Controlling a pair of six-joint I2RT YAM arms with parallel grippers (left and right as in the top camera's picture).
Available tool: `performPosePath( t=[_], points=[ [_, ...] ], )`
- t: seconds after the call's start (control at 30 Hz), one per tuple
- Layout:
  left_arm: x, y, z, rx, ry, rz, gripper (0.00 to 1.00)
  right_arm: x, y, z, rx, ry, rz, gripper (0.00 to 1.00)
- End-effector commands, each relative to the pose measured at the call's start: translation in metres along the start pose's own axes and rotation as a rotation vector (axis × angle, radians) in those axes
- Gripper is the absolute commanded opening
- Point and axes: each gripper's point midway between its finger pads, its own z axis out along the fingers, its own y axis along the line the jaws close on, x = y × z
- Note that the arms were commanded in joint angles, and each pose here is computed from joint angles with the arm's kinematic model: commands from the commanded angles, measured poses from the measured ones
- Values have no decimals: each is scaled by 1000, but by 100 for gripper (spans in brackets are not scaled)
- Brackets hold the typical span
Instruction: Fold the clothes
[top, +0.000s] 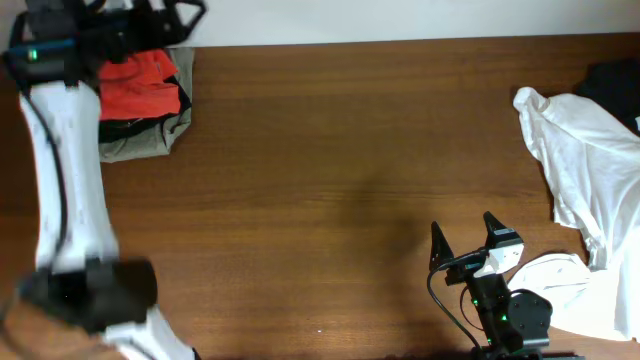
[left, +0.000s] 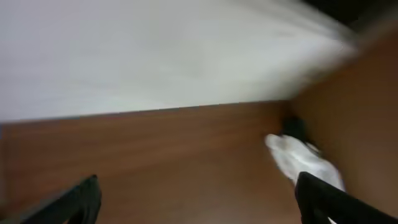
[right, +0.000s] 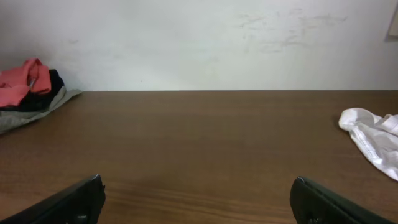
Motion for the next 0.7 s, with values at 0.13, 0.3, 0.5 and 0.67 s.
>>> performPosePath(
  t=[0.13, 0.3, 0.5, 0.67],
  points=[
    [141, -76, -55, -312, 69, 155, 99, 3, 1, 0, 0, 5, 4, 99],
    [254, -11, -113, -619, 38, 205, 99, 3, 1, 0, 0, 5, 4, 99],
    [282, 11, -142, -609, -262, 212, 99, 3, 1, 0, 0, 5, 4, 99],
    [292, 11, -141, -529, -412, 405, 99, 3, 1, 0, 0, 5, 4, 99]
  ],
)
